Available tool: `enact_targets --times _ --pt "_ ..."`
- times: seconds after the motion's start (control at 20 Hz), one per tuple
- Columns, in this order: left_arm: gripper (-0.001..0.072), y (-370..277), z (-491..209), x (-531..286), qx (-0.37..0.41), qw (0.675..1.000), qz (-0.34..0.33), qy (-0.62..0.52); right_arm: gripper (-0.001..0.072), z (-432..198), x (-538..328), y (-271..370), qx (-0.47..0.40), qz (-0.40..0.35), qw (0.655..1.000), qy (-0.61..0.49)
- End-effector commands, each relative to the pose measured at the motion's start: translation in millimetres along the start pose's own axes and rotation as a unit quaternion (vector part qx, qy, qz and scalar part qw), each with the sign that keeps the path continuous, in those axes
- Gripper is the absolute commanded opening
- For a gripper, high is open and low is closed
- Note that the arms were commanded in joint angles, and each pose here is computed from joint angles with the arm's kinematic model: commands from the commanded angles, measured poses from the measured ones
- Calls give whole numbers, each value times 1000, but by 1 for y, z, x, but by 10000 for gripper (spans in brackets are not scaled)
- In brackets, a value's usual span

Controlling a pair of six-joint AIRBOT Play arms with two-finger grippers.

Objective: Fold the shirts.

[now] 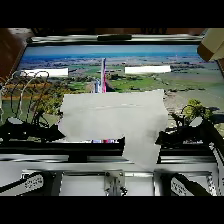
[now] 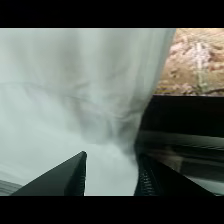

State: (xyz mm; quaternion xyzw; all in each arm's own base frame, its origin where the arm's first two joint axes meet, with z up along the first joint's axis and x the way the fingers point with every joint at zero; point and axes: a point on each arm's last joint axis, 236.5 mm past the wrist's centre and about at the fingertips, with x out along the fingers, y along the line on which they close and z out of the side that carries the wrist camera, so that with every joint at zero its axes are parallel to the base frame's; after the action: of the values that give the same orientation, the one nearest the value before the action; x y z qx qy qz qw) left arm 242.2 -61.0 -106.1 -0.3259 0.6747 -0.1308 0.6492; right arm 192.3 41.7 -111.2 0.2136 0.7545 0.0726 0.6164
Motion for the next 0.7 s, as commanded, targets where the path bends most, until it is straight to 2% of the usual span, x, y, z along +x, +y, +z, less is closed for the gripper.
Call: enact_targets --times 0.0,0.05,0.1,0.15,0.25,0.35,0.45,0.65 --pt "32 0 0 0 1 1000 0 -1 372 3 10 3 12 11 1000 1" --pt "32 0 1 -1 1 1000 0 -3 223 3 10 7 12 20 1000 2" --pt "32 -1 4 -2 3 1000 0 -5 114 1 9 14 2 34 999 7" --pt "32 -3 7 -5 7 1000 0 -8 71 -1 6 20 -15 45 999 13" --pt "32 -13 21 -18 35 999 -3 -20 71 13 -15 27 -43 44 998 -5" --pt "32 -28 47 -40 69 996 -2 -47 71 56 -57 33 -64 18 994 -88" --pt "31 -44 81 -65 101 990 8 -93 70 108 -103 32 -39 -12 982 -185" --pt "32 -74 142 -84 117 982 15 -145 70 173 -137 51 -27 17 971 -236"
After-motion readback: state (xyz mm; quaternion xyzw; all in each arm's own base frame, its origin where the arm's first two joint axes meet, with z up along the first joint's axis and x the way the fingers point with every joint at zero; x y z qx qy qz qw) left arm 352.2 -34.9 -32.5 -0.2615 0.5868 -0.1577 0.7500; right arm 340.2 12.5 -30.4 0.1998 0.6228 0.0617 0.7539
